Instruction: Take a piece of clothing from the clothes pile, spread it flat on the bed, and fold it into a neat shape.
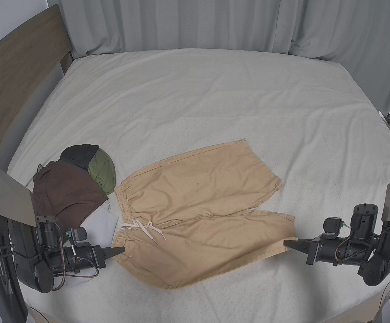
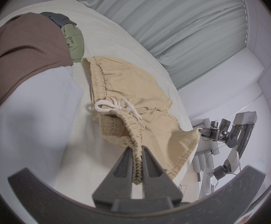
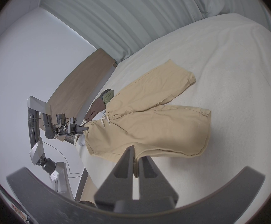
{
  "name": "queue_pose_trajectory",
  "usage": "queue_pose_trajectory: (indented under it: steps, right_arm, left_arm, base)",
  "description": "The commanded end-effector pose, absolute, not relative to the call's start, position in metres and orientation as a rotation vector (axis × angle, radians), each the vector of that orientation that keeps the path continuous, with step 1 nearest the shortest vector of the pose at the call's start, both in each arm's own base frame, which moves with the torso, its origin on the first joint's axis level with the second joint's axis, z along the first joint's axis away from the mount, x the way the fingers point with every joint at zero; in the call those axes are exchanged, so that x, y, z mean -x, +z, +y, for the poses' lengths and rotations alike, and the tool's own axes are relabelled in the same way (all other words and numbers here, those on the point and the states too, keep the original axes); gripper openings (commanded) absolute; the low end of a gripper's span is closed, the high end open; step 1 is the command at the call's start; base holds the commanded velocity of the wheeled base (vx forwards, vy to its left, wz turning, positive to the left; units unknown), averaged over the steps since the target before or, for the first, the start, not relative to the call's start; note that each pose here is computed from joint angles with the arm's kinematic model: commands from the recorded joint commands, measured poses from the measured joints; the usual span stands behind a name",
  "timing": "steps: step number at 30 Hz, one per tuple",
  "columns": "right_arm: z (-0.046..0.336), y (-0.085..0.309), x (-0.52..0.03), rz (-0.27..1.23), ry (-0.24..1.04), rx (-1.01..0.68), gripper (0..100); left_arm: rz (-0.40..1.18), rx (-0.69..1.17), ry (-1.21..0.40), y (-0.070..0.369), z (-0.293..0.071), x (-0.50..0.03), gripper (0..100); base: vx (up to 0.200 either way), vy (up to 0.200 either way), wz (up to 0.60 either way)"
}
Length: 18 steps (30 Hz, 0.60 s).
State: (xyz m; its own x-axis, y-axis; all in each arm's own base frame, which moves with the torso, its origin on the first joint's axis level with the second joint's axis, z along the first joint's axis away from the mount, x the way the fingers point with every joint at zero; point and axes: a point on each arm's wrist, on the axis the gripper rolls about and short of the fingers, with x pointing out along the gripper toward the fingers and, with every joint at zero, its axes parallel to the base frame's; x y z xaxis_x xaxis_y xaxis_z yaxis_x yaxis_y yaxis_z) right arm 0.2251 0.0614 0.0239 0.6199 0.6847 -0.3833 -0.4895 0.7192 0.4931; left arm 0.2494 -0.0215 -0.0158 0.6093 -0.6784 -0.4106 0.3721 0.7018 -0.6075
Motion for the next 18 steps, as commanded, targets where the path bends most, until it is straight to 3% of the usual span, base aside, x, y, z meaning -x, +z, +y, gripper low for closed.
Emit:
queue_pose_trajectory:
  steps: [1,18]
  right_arm:
    - [0.062,0.027,-0.226,0.571,0.696,-0.358,0]
    - [0.064,0.042,-0.238,0.497,0.666,-0.416,0]
  left_arm:
    - [0.664,0.519,-0.632,-0.013,-0.022,-0.251,0]
    - [0.645,0.536,-0.623,-0.009,-0.021,-0.256,0]
  base:
    - [0.0,0.0,0.0]
    - [0.0,0.0,0.0]
